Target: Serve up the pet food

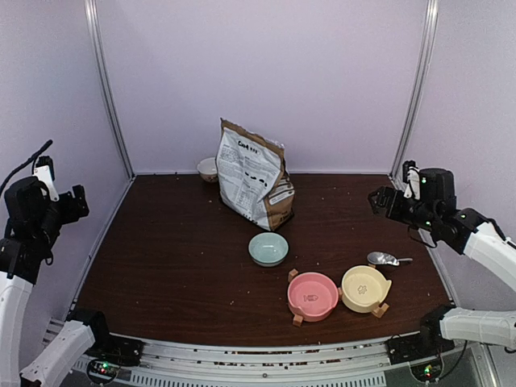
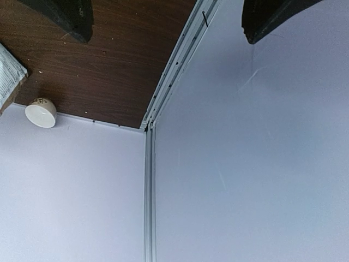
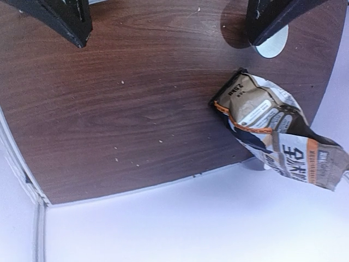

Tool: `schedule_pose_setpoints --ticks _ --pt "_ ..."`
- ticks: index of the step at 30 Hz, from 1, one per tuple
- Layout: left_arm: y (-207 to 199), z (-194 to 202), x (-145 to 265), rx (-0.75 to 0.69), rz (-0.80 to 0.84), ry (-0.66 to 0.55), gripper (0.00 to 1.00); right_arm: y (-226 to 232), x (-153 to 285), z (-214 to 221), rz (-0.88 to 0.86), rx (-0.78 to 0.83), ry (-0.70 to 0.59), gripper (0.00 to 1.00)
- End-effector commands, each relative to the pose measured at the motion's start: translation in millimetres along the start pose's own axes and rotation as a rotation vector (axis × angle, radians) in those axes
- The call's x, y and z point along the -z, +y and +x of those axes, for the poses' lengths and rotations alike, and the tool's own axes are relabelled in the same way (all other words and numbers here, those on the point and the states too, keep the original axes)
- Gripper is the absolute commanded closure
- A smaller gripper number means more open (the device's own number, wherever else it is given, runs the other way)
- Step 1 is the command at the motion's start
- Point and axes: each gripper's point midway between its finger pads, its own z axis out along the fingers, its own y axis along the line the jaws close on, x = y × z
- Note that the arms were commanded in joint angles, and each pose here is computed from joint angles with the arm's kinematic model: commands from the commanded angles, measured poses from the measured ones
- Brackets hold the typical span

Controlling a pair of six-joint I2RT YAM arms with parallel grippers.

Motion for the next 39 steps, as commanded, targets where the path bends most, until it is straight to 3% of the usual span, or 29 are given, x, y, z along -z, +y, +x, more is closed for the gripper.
schedule_pose_setpoints --ticks 1,6,10,27,32,36,39 --pt "1 -14 1 0.016 -0.004 -0.064 0.02 42 15 -44 -0.177 0.059 -0.109 0.00" --pt "-5 -8 -7 0.014 0.013 -0.030 0.02 76 9 -56 -0.291 0.078 -0.057 0.00" --pt "-10 -4 -13 -0.003 0.024 0.020 0.02 121 3 -68 -0.396 0.186 -0.049 0.00" --pt "-12 3 -18 -0.032 0.032 0.063 0.02 256 -102 -65 -0.455 0.405 0.100 0.12" --pt "-14 2 -18 -0.034 0.039 0.066 0.02 282 -123 -60 -0.467 0.433 0.110 0.31" --pt "-14 3 -18 -0.033 0.042 0.067 0.02 292 -133 -53 -0.455 0.461 0.108 0.54" --pt "-14 3 -18 -0.035 0.041 0.067 0.02 294 -140 -49 -0.413 0.499 0.099 0.60"
